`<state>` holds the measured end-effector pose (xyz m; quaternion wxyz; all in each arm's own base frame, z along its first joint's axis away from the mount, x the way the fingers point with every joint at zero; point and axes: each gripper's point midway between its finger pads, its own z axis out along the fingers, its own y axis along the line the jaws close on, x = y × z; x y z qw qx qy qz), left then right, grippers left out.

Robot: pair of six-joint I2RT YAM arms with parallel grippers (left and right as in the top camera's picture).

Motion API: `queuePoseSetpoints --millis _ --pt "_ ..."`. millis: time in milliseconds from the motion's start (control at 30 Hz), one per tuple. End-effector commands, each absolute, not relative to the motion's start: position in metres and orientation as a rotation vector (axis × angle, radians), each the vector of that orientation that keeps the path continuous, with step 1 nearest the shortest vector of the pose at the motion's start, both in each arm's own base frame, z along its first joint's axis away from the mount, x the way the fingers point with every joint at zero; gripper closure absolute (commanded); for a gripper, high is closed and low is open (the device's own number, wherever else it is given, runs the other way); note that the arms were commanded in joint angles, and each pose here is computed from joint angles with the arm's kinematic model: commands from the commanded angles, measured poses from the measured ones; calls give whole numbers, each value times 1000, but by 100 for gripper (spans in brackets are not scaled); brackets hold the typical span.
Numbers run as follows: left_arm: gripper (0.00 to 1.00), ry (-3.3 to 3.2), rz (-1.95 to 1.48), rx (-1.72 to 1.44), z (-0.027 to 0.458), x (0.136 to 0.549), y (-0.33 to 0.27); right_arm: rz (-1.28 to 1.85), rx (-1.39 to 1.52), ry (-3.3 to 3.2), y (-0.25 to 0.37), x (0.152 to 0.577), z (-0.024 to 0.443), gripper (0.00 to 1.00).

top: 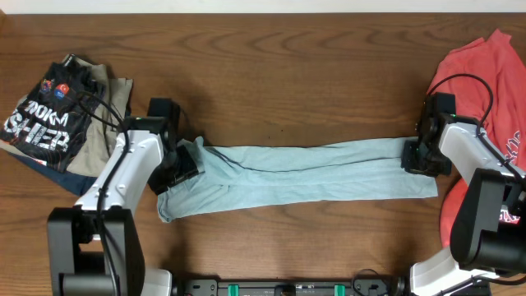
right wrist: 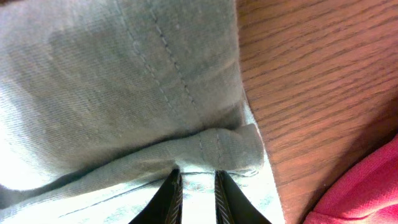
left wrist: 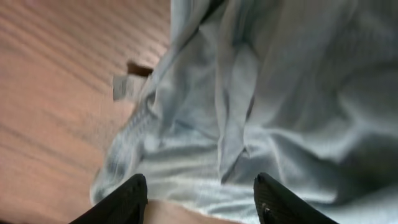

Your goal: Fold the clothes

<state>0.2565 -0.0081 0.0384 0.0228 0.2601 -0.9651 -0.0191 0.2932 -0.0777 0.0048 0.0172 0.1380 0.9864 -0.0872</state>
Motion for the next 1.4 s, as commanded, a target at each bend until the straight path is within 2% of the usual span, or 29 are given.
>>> queuePoseSetpoints --millis 0,100,167,567,667,767,933,1133,1367 --pt "50 -2973 -118 827 30 262 -1 -285 475 3059 -84 290 5 83" --pt "62 -2954 -126 824 22 262 -1 -285 475 3059 -84 290 5 83" --pt "65 -2942 -130 819 16 263 -1 -285 475 3058 -84 290 5 83" --pt "66 -2982 -15 823 5 282 -12 -285 475 3059 -84 290 5 83" --pt "75 -2992 -10 826 4 284 -12 -285 475 3058 -84 290 5 83" --pt "94 -2994 -9 828 4 285 -12 -285 475 3058 -84 290 5 83" --pt "94 -2949 -24 819 9 272 -12 -285 475 3058 -84 290 5 83" --pt "94 -2902 -37 846 50 249 -6 -286 475 3055 -84 291 6 82" --pt "94 -2960 -89 941 66 248 6 -285 475 3055 -84 291 5 82"
